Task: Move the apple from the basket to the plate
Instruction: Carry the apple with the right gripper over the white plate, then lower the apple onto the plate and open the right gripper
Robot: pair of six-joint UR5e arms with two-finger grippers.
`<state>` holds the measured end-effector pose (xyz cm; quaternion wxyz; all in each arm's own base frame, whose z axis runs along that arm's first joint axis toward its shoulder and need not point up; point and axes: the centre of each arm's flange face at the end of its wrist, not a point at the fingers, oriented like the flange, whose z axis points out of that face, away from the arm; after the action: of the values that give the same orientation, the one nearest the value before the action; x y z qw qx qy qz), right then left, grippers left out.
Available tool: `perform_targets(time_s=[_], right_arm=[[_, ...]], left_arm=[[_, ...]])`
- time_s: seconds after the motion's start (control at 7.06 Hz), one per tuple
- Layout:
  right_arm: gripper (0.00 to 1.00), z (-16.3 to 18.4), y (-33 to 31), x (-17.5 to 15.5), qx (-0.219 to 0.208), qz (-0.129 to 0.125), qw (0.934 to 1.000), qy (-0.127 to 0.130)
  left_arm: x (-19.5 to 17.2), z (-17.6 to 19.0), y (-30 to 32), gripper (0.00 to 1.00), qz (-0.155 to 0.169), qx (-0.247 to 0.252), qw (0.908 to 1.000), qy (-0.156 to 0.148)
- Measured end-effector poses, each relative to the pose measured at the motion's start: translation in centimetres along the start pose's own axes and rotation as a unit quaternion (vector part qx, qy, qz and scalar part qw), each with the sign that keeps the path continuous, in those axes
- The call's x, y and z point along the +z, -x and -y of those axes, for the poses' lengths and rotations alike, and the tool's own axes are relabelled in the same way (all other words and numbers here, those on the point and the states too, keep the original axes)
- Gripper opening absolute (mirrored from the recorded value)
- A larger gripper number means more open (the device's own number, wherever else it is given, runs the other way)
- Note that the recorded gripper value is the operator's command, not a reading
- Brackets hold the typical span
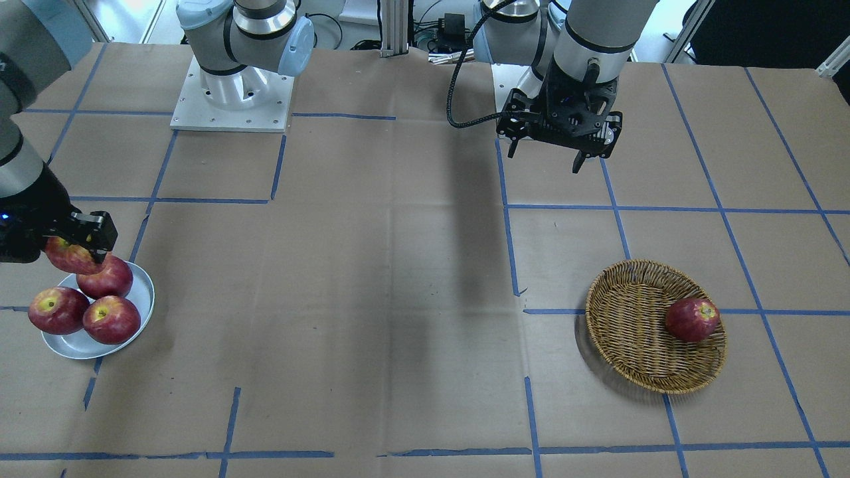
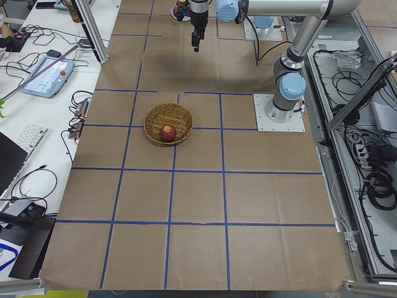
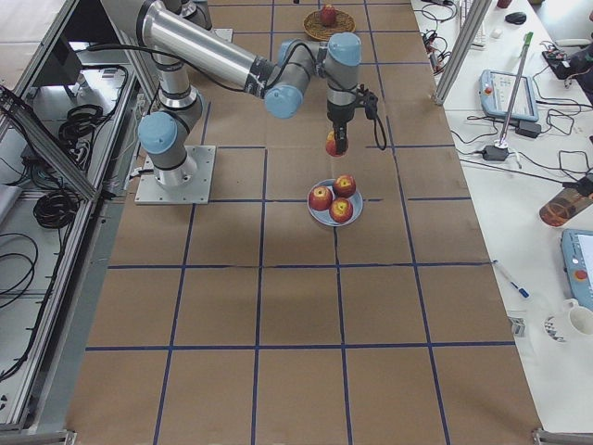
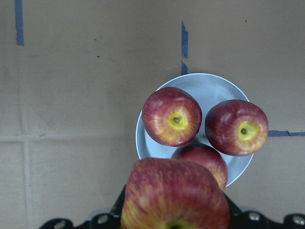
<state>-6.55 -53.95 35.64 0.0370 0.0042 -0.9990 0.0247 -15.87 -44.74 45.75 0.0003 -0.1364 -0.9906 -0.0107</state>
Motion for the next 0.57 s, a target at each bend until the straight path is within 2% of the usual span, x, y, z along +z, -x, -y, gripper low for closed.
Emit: perform_targets(time_s=[0.57], right_arm=[[0.52,1.1,-3.7,7.0,-0.007,0.009,0.9999,-0.002]], left_arm=[[0.0,0.1,0.0,0.99,0.000,0.000,1.0000,0.000]])
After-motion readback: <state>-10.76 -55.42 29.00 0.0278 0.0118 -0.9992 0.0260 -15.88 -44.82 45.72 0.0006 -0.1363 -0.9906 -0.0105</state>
